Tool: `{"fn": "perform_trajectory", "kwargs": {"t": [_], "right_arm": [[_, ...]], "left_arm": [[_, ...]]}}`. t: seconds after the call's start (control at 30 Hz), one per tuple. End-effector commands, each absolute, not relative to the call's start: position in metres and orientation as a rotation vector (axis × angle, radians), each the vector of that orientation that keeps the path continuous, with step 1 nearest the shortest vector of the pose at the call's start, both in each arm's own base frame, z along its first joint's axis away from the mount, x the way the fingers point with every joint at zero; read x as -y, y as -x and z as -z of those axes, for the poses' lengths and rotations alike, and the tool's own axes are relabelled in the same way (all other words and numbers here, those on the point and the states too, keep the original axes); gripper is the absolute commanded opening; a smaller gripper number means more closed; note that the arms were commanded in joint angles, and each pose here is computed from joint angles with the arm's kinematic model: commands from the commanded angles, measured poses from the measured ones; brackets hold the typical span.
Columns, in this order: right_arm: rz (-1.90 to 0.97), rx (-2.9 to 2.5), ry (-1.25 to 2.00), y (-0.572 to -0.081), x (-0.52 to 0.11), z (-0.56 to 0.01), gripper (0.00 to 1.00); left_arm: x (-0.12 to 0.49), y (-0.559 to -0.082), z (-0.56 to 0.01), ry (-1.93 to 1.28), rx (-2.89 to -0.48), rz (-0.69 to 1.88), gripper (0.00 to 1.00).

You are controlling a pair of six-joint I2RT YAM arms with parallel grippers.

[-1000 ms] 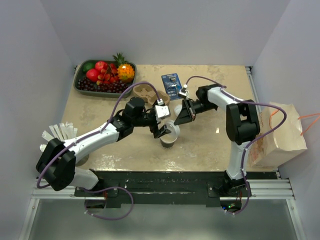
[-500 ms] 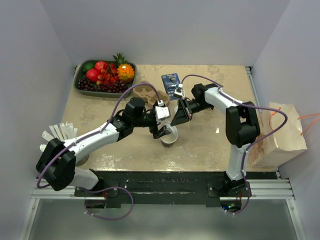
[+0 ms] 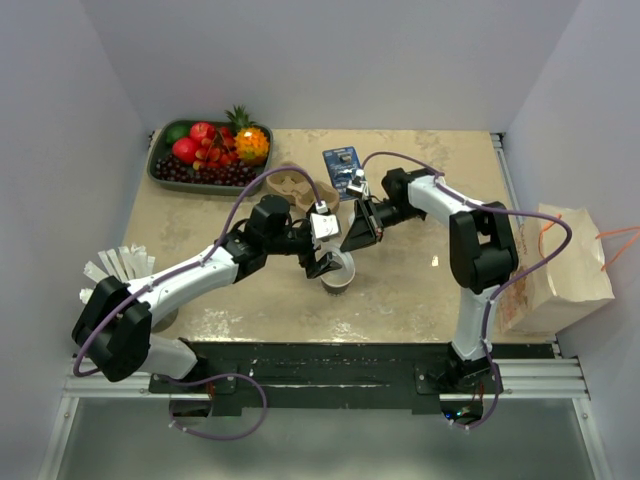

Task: Pack the takeout coffee

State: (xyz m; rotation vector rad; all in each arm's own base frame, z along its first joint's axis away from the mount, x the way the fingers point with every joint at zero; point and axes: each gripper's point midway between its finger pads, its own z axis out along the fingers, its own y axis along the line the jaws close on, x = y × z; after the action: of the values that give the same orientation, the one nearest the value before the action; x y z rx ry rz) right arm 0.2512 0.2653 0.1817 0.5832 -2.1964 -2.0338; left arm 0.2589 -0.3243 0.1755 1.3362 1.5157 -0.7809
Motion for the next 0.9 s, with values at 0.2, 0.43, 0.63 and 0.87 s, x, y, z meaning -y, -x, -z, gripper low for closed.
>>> {"fn": "perform_trajectory", "kwargs": {"t": [0.2,0.43,0.63,0.87], "right_arm": [[2.155,2.102,-0.534,-0.255,-0.265,-0.193,0.21],[2.150,2.115,-0.540,-0.259,-0.265,-0.190,0.25],[2.159,2.147,-0.603,-0.262,-0.263,-0.193,0.31],[2.205,2.207,-0.774,-0.266,-0.255,-0.200,0.37]], "left_arm": [[0.333,-0.256,-0.179,-1.349,-1.465,0.822,0.87],[0.333,-0.258,-0.174,-1.344,-1.477,0.813,0.87],[0.335,-0.262,-0.183,-1.324,-1.465,0.807,0.86],[0.336,-0.264,-0.185,-1.319,-1.467,0.807,0.86]]}}
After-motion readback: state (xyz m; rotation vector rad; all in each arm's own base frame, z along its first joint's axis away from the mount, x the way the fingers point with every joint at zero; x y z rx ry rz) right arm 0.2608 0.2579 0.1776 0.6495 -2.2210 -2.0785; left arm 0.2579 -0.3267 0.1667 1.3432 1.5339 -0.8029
